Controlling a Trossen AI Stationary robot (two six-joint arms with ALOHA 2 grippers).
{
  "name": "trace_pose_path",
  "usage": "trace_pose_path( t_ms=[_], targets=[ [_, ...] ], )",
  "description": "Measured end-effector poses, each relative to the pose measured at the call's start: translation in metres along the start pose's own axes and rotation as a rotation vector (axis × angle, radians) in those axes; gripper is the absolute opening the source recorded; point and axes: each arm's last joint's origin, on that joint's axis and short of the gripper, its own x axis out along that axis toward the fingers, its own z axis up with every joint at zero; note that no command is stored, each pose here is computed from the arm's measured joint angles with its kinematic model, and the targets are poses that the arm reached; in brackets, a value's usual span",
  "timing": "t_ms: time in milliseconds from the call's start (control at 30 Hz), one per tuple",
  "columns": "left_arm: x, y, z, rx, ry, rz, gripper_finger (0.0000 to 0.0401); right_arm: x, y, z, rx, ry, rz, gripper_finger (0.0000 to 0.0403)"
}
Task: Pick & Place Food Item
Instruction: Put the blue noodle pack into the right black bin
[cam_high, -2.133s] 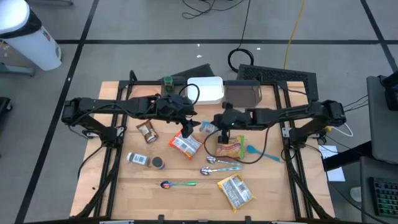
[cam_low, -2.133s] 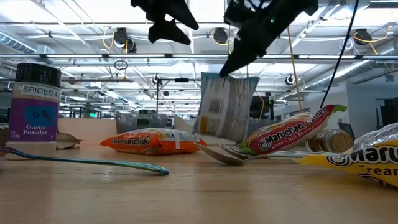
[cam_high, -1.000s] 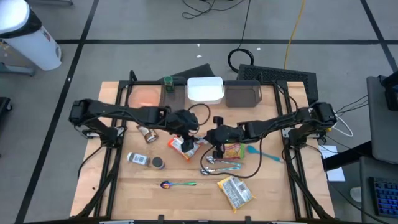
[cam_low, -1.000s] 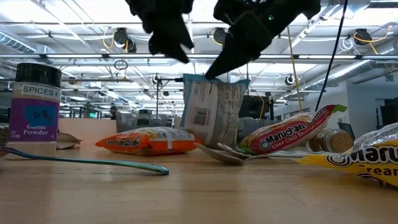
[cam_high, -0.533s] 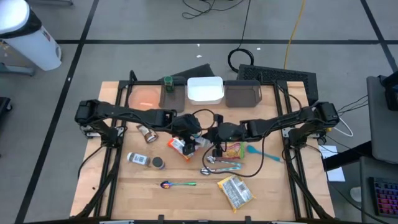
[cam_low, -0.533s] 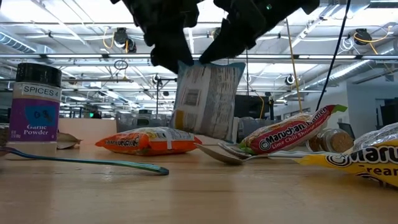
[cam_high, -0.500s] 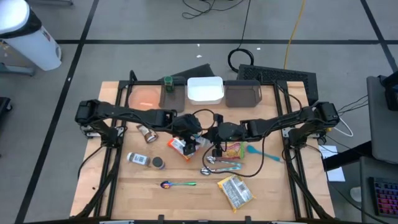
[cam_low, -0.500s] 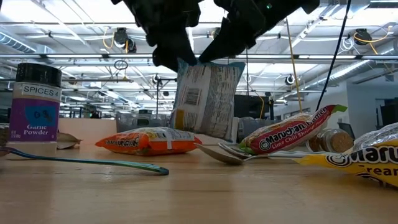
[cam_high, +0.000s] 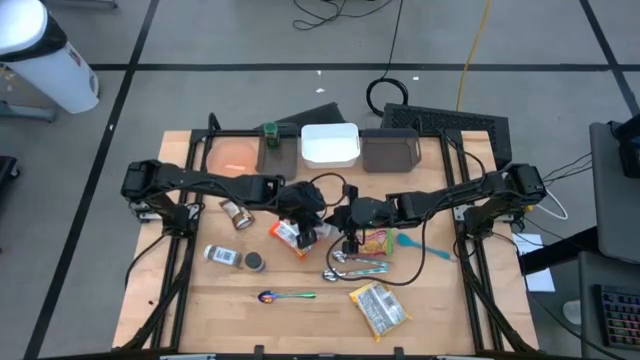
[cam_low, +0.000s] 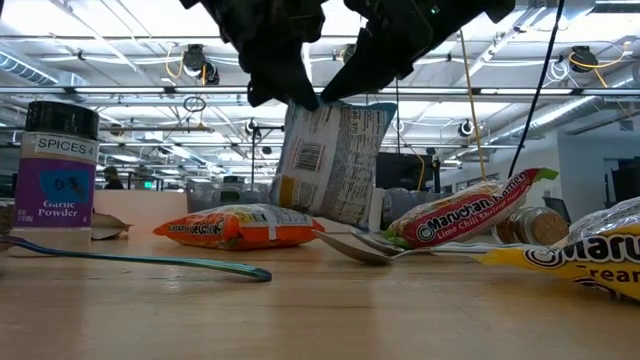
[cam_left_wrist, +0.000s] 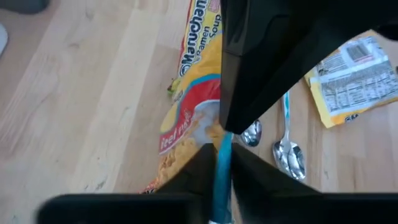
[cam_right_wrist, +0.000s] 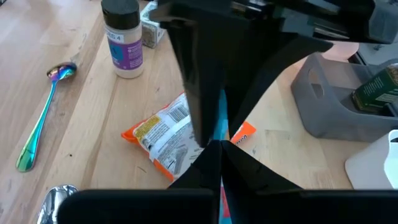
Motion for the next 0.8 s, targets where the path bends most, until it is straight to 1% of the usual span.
trace_pose_path(
  t_ms=[67,200,300,367,433,500,600,667,800],
  targets=[
    [0.000,0.002,0.001,-0.008,-0.001,-0.009,0.0009,0.000,0.000,0.000,0.000,0.000,0.000,0.0000],
    [-0.001,0.007,0.002,-0.038,0.005,-0.034,0.0007,-0.002,-0.001,0.001,-0.020,-0.005,0.000,0.0000],
    [-0.001,0.012,0.004,-0.061,0.007,-0.048,0.0005,-0.011,-0.002,0.007,-0.043,-0.037,0.047,0.0002],
    [-0.001,0.014,0.004,-0.069,0.015,-0.052,0.0004,-0.021,-0.005,0.013,-0.033,-0.073,0.077,0.0008],
    [-0.002,0.016,0.005,-0.071,0.015,-0.049,0.0004,-0.031,-0.011,0.019,0.007,-0.109,0.101,0.0019],
    [-0.002,0.017,0.006,-0.071,0.007,-0.049,0.0003,-0.042,-0.020,0.023,0.053,-0.133,0.110,0.0035],
    [-0.002,0.018,0.007,-0.071,0.000,-0.049,0.0003,-0.057,-0.033,0.028,0.125,-0.168,0.106,0.0071],
    [-0.003,0.020,0.008,-0.074,-0.009,-0.059,0.0003,-0.064,-0.039,0.027,0.154,-0.149,0.094,0.0100],
    [-0.003,0.023,0.013,-0.088,-0.044,-0.097,0.0002,-0.064,-0.046,0.020,0.175,-0.084,0.083,0.0159]
  ],
)
